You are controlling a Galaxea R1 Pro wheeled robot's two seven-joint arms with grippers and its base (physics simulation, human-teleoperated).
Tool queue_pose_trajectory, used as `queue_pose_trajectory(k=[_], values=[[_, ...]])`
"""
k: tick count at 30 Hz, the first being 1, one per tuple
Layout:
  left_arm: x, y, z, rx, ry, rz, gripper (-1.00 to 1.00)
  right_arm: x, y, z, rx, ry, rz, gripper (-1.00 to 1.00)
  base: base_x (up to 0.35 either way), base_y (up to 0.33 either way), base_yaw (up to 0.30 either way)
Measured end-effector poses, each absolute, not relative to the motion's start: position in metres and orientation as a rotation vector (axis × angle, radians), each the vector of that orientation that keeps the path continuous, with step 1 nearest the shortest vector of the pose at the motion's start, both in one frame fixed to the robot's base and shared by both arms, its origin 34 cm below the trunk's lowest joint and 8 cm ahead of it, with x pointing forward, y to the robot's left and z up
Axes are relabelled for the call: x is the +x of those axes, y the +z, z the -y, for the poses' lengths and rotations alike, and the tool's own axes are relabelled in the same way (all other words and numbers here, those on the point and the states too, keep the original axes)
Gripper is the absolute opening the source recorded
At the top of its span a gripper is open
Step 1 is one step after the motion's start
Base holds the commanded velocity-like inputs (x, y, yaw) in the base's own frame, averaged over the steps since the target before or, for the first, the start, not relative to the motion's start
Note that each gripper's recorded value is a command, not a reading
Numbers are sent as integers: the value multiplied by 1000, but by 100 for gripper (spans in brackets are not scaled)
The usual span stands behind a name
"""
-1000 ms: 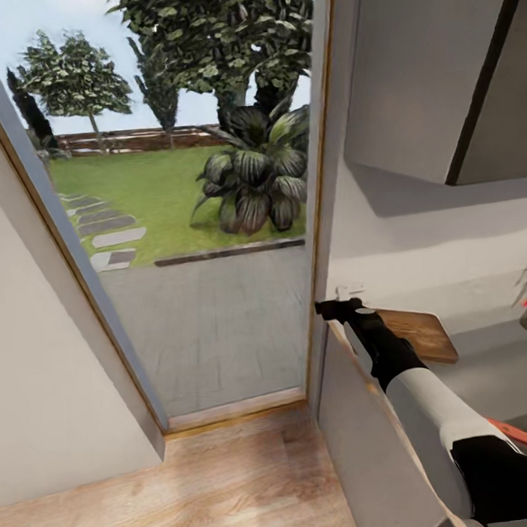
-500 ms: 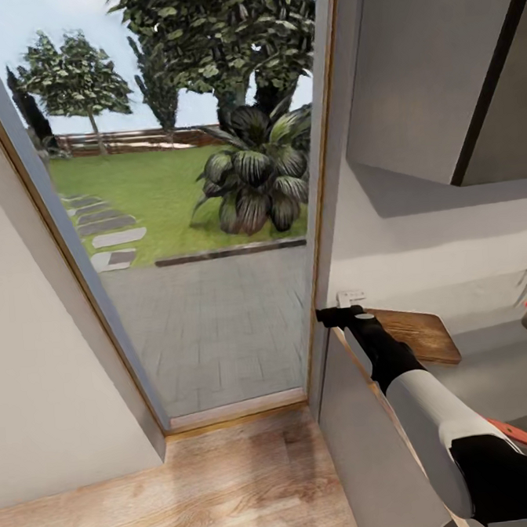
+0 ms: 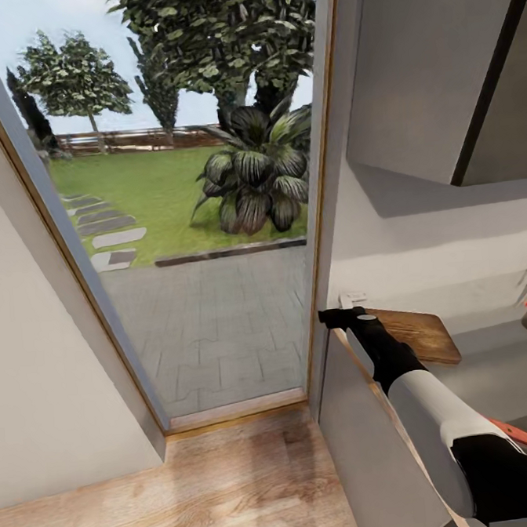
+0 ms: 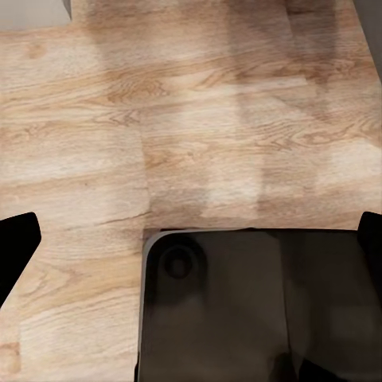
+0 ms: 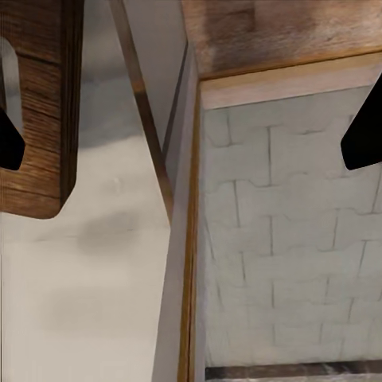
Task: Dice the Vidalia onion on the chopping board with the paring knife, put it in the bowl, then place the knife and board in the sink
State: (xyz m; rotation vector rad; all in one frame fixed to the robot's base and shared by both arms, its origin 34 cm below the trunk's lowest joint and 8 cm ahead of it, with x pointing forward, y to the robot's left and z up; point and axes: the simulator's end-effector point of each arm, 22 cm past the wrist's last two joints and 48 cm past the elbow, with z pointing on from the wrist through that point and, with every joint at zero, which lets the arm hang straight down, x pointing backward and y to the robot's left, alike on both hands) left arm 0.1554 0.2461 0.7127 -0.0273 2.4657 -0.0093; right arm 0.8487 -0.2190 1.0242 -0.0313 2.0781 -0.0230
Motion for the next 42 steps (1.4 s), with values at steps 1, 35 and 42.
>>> queue_pose_trajectory(k=[1,35,42], values=[[155,713,-246,-27,-9,-2466,100,849,1024,219,-31,-23,-2078,100,0,0,0],[152,712,-246,-27,-9,-2476,100,848,1014,248,94,-45,-2095,100,0,0,0],[149,712,-246,-28,-9,-2488,100,848,1005,255,134,-35,-2107,100,0,0,0]])
